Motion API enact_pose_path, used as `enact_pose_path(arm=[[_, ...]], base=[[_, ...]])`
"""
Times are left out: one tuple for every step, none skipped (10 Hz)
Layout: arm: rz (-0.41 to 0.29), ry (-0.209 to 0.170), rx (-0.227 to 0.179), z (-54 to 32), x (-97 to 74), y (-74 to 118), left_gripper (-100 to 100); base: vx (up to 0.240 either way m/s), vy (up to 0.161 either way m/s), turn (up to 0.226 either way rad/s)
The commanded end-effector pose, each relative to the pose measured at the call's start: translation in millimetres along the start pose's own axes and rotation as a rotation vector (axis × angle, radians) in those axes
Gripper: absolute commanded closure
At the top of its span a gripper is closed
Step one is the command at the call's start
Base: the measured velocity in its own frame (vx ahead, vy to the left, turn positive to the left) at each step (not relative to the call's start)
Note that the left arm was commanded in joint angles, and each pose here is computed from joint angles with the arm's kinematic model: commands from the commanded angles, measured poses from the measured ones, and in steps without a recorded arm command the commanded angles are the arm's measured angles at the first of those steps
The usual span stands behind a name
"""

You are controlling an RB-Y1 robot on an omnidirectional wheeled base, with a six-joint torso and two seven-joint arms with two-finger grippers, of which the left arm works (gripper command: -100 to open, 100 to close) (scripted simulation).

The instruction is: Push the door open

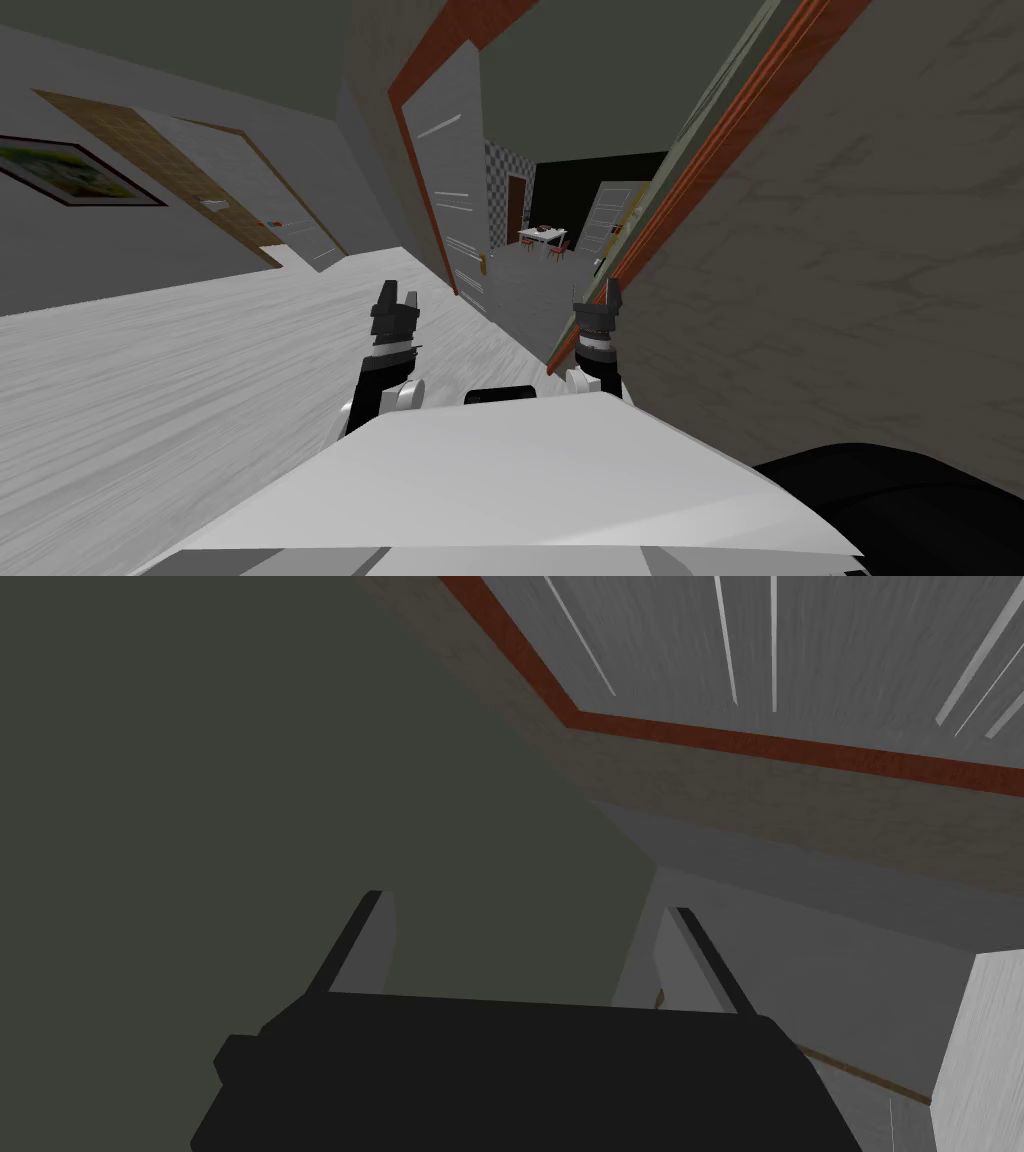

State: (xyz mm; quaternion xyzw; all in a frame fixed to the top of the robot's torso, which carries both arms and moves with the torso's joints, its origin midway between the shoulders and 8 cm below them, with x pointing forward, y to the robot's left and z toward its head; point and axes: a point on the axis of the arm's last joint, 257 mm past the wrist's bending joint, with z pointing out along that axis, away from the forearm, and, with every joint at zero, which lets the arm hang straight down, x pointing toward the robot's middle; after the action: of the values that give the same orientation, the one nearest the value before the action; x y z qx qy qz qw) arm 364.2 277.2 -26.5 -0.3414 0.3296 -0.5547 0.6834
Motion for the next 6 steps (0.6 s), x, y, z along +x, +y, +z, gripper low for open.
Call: enact_pose_path(arm=[[-0.014, 0.015, -0.009, 1.4, 6.6, 8.9, -100], [-0.027, 0.029, -0.018, 2.7, 12.8, 17.1, -100], [-0.033, 0.035, -0.023, 3.4, 16.0, 21.1, -100], [-0.049, 0.052, -0.035, 4.9, 24.1, 31.4, -100], [-0.058, 0.062, -0.041, 5.8, 28.7, 37.1, -100], [-0.066, 0.071, -0.048, 6.6, 33.3, 42.7, -100]], base=[[0.148, 0.014, -0.003], [0.114, 0.118, -0.053], [0.085, 0.106, -0.044], [0.093, 0.113, -0.027], [0.106, 0.122, -0.035], [0.087, 0.104, -0.030]])
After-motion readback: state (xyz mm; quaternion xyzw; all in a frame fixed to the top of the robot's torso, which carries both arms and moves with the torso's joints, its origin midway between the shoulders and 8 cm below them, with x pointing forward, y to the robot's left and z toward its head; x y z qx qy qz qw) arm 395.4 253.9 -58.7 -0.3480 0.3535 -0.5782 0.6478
